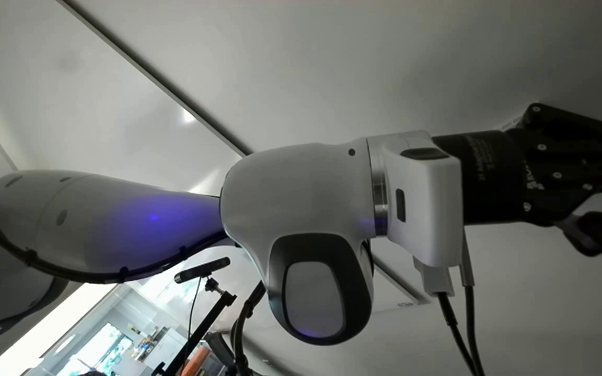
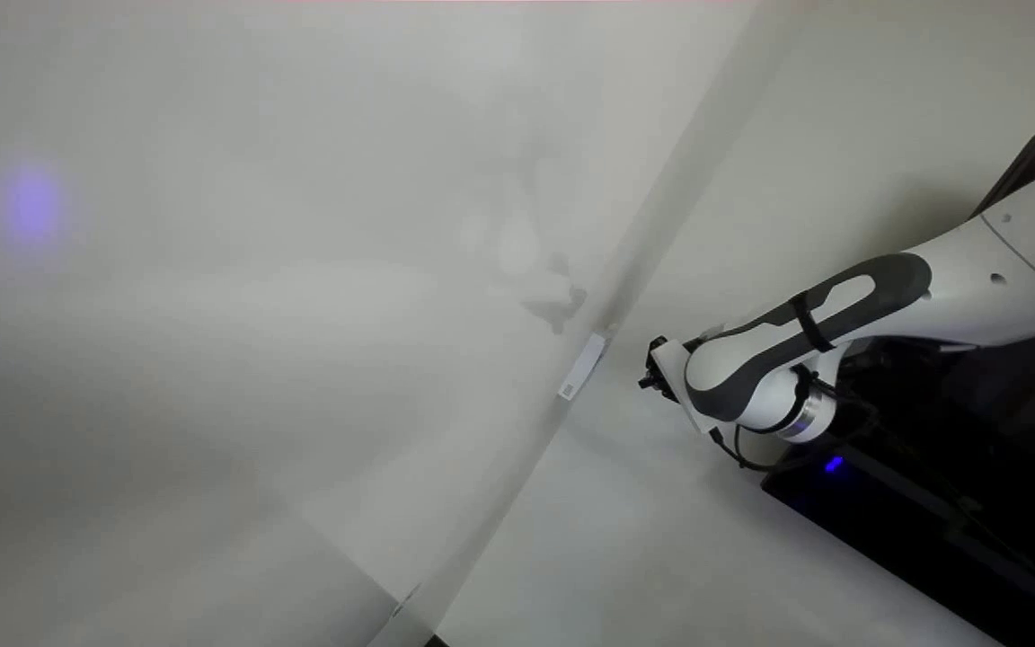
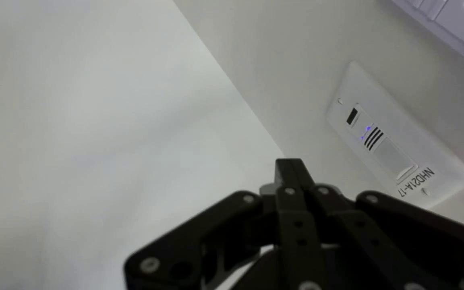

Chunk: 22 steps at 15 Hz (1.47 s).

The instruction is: Turn off the light switch

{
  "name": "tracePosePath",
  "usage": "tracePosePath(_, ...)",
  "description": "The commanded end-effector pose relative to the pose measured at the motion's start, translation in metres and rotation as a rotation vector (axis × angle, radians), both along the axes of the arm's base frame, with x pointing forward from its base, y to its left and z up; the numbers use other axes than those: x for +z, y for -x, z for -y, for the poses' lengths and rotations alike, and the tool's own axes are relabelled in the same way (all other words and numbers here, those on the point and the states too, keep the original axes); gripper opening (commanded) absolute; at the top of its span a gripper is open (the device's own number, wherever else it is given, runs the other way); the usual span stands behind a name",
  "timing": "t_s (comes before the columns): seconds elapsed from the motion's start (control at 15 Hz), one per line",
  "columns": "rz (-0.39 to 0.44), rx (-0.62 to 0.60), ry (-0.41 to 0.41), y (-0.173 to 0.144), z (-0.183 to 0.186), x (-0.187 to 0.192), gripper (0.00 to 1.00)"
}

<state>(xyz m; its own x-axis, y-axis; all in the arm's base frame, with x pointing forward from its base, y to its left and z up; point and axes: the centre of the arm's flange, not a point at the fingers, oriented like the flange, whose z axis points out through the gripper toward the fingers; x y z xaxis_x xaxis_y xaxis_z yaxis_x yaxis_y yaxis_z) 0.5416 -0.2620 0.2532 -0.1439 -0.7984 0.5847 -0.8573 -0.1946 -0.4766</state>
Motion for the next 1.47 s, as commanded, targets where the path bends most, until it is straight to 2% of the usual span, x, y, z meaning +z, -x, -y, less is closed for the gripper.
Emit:
tracePosePath(0.0,0.062,-0.023,-0.037,-0.014,0.015,-0.008,0.00)
tracePosePath(0.47,0.139,-0.037,-0.103,-0.045,0.039,-0.020,0.00)
tracePosePath(0.87,0.187,-0.055,-0.122,-0.067,0.060,-0.029,0.00)
tracePosePath(1.4,0.249,-0.054,-0.174,-0.093,0.065,-0.037,0.00)
